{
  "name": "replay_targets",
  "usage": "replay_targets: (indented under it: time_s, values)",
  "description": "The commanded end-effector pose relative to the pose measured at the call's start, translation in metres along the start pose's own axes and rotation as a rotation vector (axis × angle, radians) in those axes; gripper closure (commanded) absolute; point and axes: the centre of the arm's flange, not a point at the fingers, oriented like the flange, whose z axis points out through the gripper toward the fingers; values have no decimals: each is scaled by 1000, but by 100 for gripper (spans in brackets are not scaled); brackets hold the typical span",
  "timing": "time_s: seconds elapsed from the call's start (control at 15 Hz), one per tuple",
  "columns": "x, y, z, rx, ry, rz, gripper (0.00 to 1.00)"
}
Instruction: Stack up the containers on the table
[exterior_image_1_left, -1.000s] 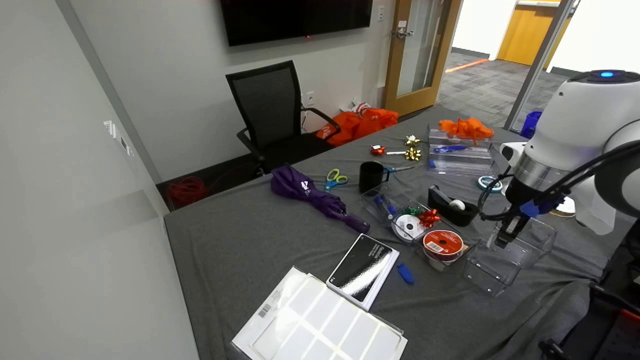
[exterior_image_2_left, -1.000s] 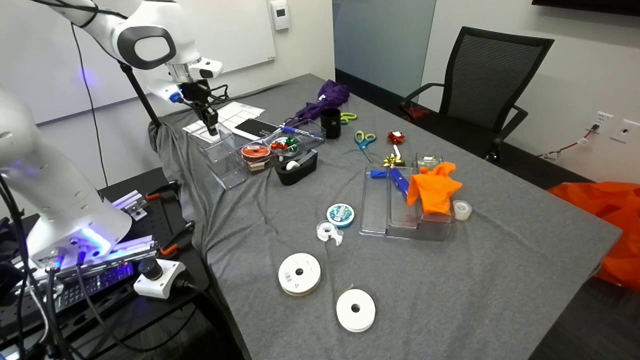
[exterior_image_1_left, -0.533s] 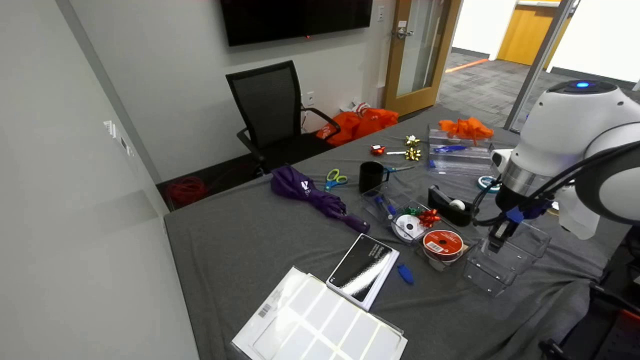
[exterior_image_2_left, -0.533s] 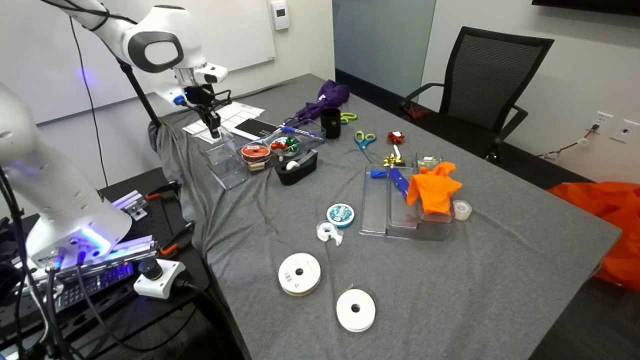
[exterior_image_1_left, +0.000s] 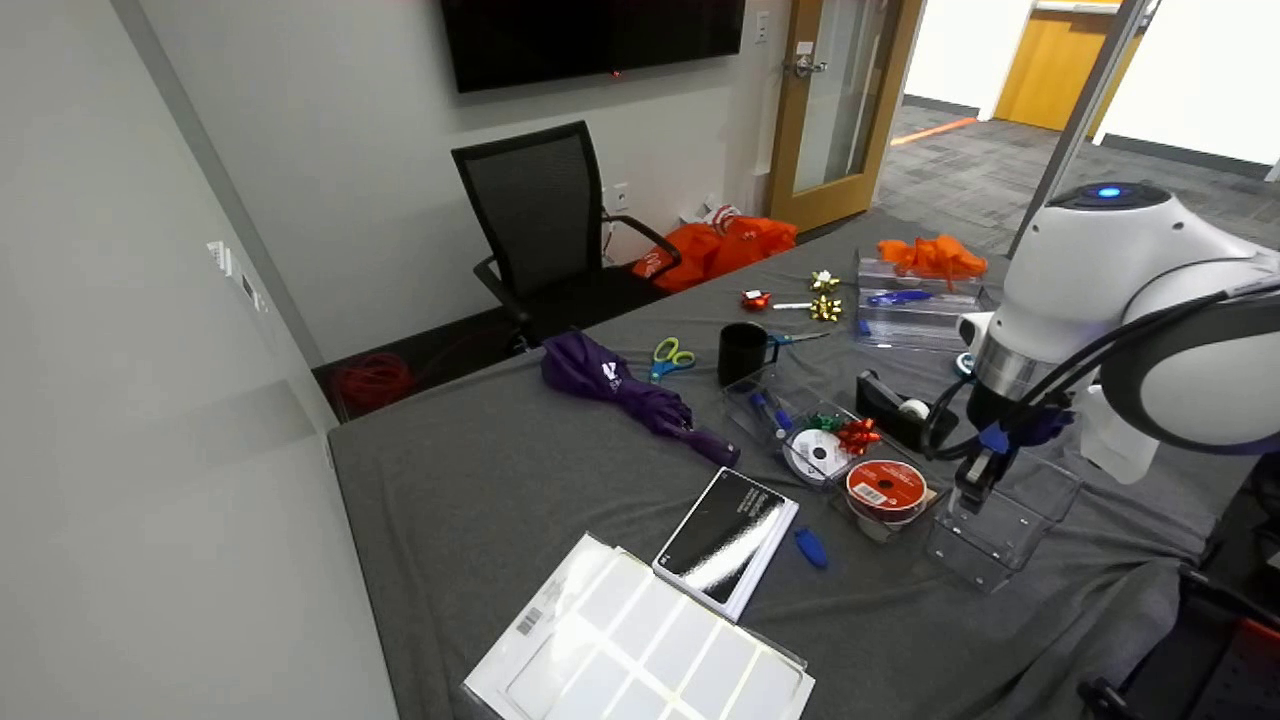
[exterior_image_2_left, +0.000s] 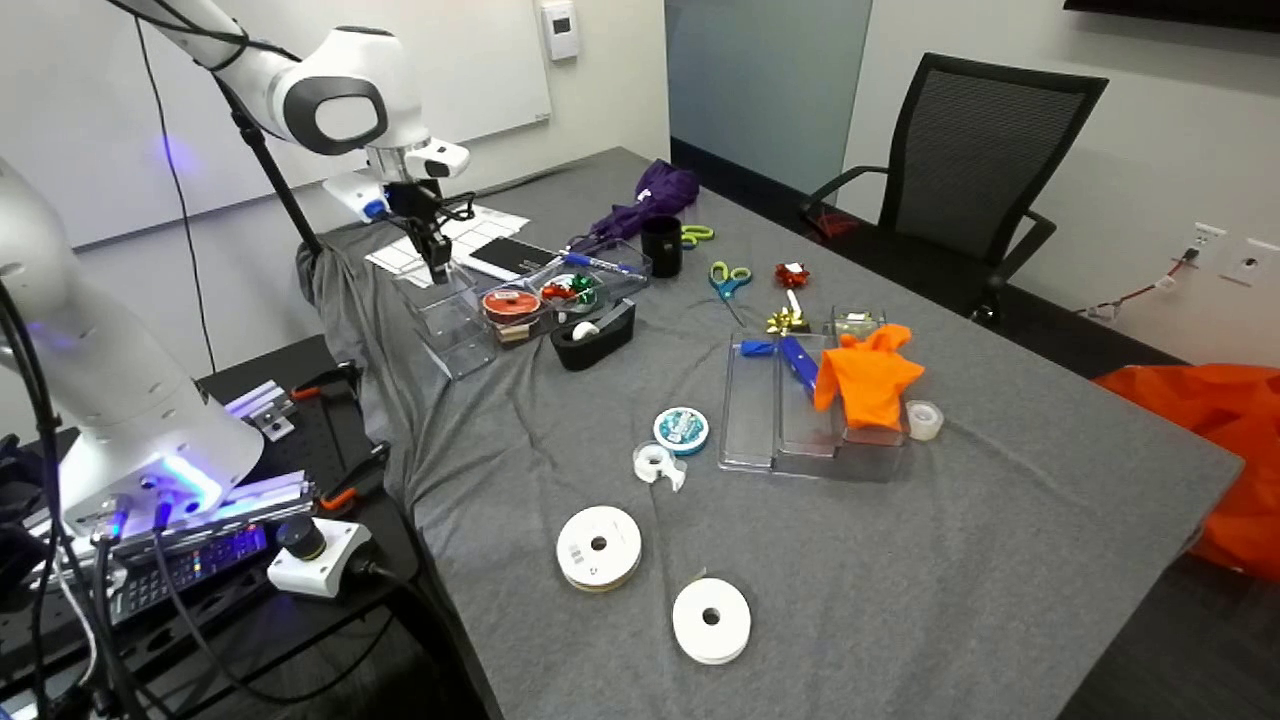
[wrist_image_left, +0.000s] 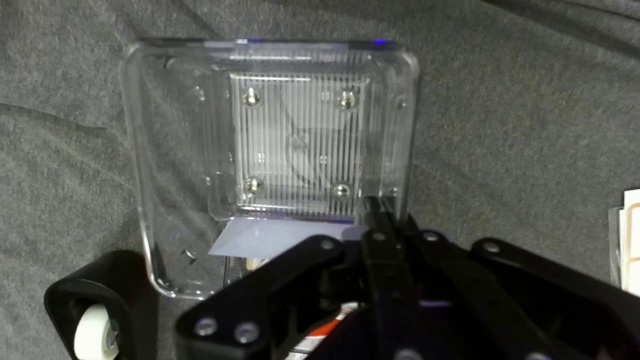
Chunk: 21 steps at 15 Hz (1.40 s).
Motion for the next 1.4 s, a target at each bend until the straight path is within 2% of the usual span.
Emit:
replay_targets:
  time_s: [0.0,0.8,1.33]
  values:
    - [9,2,14,-14,-10,10,99]
    - [12,12,35,-81,-1,-23,99]
    - [9,11,47,-36,16,-29,99]
